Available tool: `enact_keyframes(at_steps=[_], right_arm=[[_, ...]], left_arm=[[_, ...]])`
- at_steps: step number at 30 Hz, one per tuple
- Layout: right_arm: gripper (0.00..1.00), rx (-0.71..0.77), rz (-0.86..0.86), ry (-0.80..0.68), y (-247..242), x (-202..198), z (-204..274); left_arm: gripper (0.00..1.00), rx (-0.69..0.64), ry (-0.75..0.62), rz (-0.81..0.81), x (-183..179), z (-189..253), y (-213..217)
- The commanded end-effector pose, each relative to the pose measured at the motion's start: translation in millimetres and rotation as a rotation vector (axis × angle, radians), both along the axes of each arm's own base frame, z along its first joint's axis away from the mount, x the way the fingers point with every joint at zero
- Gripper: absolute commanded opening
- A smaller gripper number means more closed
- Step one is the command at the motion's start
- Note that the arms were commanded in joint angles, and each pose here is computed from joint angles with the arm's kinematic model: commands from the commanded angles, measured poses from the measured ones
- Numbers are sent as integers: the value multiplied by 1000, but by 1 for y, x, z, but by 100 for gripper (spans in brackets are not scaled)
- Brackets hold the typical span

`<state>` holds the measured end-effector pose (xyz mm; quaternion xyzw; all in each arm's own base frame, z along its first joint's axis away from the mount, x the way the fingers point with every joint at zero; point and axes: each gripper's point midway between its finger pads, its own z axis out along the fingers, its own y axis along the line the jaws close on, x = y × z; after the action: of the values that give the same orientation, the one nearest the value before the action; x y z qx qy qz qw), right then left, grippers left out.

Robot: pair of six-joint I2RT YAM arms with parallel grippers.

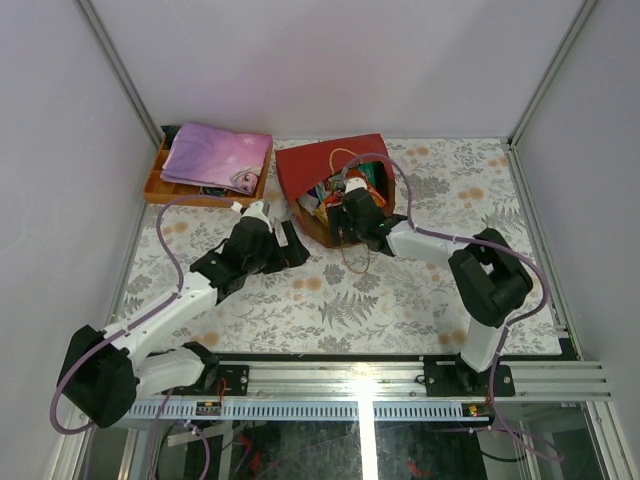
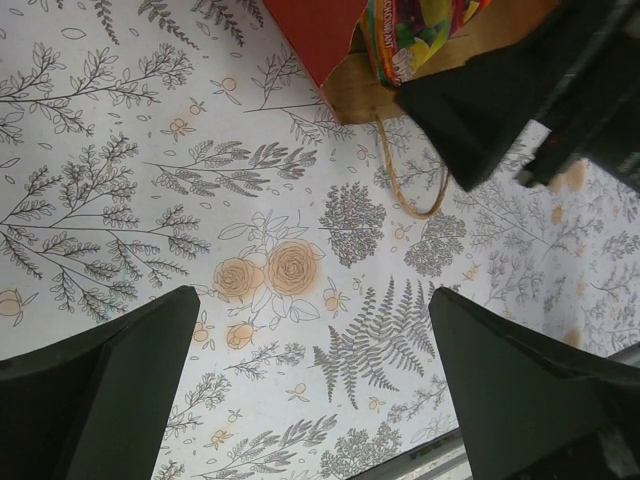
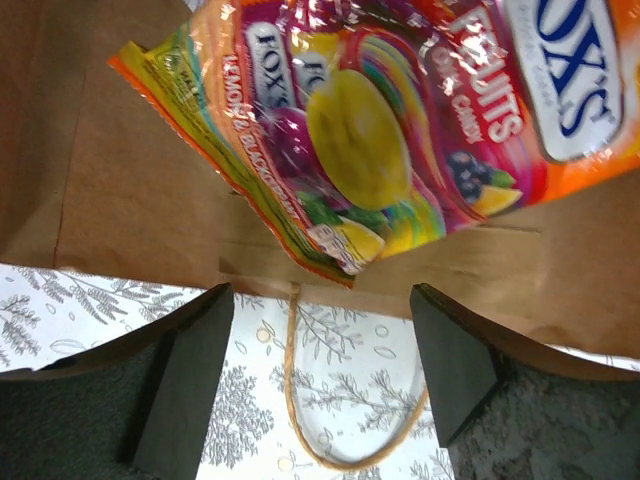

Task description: Take the snacks out of the paper bag

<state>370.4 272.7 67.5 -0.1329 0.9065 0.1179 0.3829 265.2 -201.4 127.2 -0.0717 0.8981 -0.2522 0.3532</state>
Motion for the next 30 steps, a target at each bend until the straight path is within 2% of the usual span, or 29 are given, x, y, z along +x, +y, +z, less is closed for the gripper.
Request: enact_keyframes(at_steps=[1, 7, 13, 16, 20, 24, 26, 28, 30], right_arm=[[82, -9, 24, -179, 25, 32, 32], [88, -55, 31, -216, 33, 50, 23], [86, -94, 42, -218, 38, 52, 12], [84, -124, 30, -206, 37, 52, -1], [82, -164, -21, -196, 31, 56, -17], [78, -164, -45, -200, 27, 56, -27], [72, -170, -53, -200, 25, 56, -32], [56, -175, -54, -197, 24, 55, -36], [34, -178, -52, -196, 24, 55, -37]], left_arm=[[100, -42, -45, -31, 1, 12, -3], [100, -131, -67, -6, 3, 41, -7], [100, -301, -164, 30, 14, 137, -19], [100, -310, -202, 138, 22, 166, -3], [100, -338, -180, 321, 38, 185, 24], [100, -362, -135, 329, 49, 196, 25], [100, -372, -133, 312, 53, 199, 20], [100, -380, -141, 306, 56, 201, 18], [100, -389, -157, 300, 58, 206, 17]])
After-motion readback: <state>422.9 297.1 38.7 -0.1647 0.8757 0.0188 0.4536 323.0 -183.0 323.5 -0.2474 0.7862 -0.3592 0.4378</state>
